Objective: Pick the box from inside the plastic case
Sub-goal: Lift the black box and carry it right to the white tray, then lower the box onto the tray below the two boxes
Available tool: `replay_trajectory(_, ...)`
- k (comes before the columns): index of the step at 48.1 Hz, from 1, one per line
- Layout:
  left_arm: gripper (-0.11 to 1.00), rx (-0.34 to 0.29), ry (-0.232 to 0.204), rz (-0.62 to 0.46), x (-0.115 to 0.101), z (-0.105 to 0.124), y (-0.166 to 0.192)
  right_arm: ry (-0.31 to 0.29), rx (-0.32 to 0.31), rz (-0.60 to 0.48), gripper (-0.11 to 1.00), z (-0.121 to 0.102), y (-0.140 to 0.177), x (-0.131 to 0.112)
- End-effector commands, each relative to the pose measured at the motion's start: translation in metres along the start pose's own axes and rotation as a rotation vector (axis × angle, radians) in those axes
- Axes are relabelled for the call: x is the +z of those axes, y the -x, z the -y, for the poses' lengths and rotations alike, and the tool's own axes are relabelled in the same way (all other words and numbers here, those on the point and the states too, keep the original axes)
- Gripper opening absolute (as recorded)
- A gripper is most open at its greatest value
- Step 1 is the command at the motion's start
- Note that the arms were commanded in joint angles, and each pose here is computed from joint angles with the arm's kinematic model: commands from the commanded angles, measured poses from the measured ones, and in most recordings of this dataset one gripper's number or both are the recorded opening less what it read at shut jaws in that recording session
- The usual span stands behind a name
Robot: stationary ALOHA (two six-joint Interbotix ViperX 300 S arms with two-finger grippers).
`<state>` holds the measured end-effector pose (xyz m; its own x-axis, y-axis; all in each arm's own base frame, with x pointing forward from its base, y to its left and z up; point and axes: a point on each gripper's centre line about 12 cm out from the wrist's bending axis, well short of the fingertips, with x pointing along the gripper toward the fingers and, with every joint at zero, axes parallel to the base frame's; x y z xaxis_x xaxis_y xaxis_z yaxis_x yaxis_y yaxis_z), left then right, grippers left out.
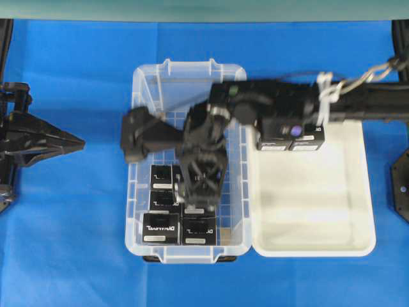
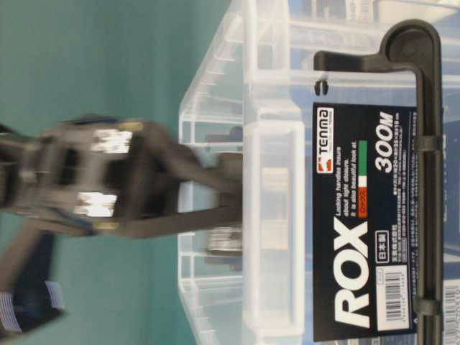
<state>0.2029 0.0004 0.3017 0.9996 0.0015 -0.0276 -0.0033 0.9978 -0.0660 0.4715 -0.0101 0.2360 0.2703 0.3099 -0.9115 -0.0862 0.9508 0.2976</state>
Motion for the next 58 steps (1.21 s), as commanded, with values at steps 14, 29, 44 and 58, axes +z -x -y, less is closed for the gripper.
replay_trajectory(14,-0.05,0.000,-0.002,0.023,0.010,0.000,-0.002,0.062,-0.004,0.092,0.67,-0.033,0.161,-0.020)
replay_trajectory(29,-0.05,0.000,-0.002,0.020,0.009,0.000,-0.002,-0.059,0.024,-0.061,0.67,-0.046,0.165,-0.098)
replay_trajectory(44,-0.05,0.009,-0.001,0.022,0.009,-0.002,-0.002,-0.145,-0.055,-0.027,0.67,-0.021,0.092,-0.161)
replay_trajectory(58,-0.05,0.013,0.000,0.024,0.010,-0.002,-0.002,-0.110,-0.165,0.032,0.67,0.010,0.012,-0.187)
